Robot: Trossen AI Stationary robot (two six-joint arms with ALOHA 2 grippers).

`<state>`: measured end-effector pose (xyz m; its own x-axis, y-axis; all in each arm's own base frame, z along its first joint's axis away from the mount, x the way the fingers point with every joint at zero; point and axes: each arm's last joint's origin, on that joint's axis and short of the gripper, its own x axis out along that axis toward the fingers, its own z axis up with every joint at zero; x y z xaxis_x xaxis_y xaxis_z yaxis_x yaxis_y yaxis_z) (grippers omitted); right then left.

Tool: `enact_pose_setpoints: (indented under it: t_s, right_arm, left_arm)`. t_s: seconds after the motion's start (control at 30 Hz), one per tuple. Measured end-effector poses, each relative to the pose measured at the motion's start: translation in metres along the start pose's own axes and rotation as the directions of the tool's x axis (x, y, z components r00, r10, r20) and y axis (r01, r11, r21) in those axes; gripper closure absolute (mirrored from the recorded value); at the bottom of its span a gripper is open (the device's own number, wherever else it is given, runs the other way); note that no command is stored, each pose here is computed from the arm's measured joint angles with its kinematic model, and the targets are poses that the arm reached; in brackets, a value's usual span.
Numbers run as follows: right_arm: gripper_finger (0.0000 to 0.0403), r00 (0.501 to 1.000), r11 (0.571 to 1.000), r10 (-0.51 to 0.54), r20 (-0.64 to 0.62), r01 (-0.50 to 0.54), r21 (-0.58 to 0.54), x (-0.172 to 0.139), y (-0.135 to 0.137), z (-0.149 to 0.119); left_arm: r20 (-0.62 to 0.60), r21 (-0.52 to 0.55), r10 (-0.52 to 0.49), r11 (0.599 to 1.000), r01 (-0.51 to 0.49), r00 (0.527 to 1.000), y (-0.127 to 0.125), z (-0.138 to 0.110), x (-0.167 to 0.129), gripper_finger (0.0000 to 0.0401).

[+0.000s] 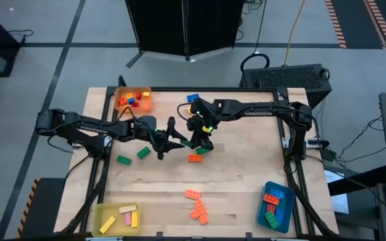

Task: Sort blocks by size
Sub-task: Put the green block into the yellow bin

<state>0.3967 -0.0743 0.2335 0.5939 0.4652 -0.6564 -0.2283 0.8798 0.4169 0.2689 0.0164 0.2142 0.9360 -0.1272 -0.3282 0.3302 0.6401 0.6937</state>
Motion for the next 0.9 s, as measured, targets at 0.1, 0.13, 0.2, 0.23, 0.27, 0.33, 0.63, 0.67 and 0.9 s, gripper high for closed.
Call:
enact_pose_setpoints:
  t_s: [0.1, 0.13, 0.2, 0.23, 0.27, 0.33, 0.63, 0.67, 0.9]
  right_arm:
    - [0.0309, 1.000, 1.000, 0.000, 0.002, 0.000, -0.002, 0.000, 0.000, 0.000]
    - [0.0309, 1.000, 1.000, 0.000, 0.003, 0.000, -0.002, 0.000, 0.000, 0.000]
    - [0.0309, 1.000, 1.000, 0.000, 0.002, 0.000, -0.002, 0.000, 0.000, 0.000]
    - [0.0309, 1.000, 1.000, 0.001, 0.002, -0.001, -0.002, 0.000, 0.000, 0.000]
    - [0.0309, 1.000, 1.000, 0.005, 0.000, -0.005, -0.001, 0.000, 0.000, 0.000]
    - [0.0309, 1.000, 1.000, 0.009, -0.001, -0.009, 0.000, 0.000, 0.000, 0.000]
    - [0.0285, 1.000, 1.000, 0.000, 0.006, 0.000, -0.003, 0.000, 0.000, 0.001]
    - [0.0276, 1.000, 1.000, -0.007, 0.012, 0.007, -0.006, 0.000, 0.000, 0.001]
    - [0.0226, 0.999, 0.997, -0.040, 0.003, 0.040, 0.059, -0.008, -0.004, 0.000]
  left_arm:
    - [0.006, 0.002, 0.006, 1.000, -0.006, 1.000, 0.001, 0.001, 0.000, 0.0246]
    - [0.007, 0.003, 0.009, 1.000, -0.009, 1.000, 0.001, 0.001, 0.000, 0.0253]
    - [0.006, 0.003, 0.018, 1.000, -0.018, 1.000, 0.001, 0.001, 0.000, 0.0275]
    - [0.006, 0.003, 0.017, 1.000, -0.017, 1.000, 0.001, 0.001, 0.000, 0.0289]
    - [0.004, 0.003, 0.014, 1.000, -0.014, 1.000, 0.001, 0.001, 0.000, 0.0304]
    - [0.002, 0.002, 0.004, 1.000, -0.004, 1.000, 0.000, 0.000, 0.000, 0.0334]
    - [-0.036, -0.030, 0.035, 0.999, -0.036, 0.999, -0.001, 0.002, 0.000, 0.0356]
    - [-0.053, -0.041, 0.053, 0.998, -0.055, 0.997, -0.001, 0.003, -0.001, 0.0356]
    - [-0.200, -0.135, 0.202, 0.964, -0.231, 0.959, 0.001, 0.022, -0.022, 0.0356]
